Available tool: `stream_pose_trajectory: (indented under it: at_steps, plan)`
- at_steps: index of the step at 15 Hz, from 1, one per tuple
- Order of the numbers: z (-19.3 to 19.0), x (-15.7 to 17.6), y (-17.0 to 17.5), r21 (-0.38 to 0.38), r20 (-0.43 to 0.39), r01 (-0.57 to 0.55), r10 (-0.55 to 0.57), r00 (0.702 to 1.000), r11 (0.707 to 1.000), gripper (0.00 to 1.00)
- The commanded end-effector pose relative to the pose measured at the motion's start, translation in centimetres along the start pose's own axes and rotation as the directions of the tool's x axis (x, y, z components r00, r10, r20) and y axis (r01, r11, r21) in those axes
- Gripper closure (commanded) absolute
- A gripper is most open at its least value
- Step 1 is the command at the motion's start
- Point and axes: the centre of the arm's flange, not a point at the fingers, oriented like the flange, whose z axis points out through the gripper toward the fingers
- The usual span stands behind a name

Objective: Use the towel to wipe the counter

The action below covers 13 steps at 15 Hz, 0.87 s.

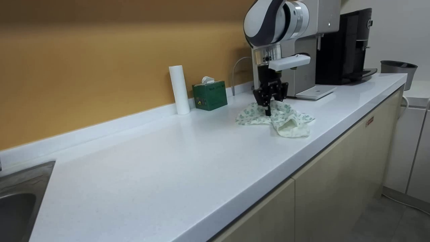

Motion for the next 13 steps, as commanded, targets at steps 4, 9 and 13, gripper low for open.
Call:
stream_pose_trajectory:
  at_steps: [4, 9, 13]
  plan:
    - [-5.6, -0.7, -2.1, -0.034, -0.081, 0.007, -0.01, 0.997, 0.999, 0.01]
    - [-7.7, -1.1, -2.6, 0.042, -0.077, -0.091, 0.094, 0.993, 0.995, 0.0]
    - [-6.4, -1.7, -2.1, 0.096, 0.022, -0.107, 0.105, 0.994, 0.99, 0.0]
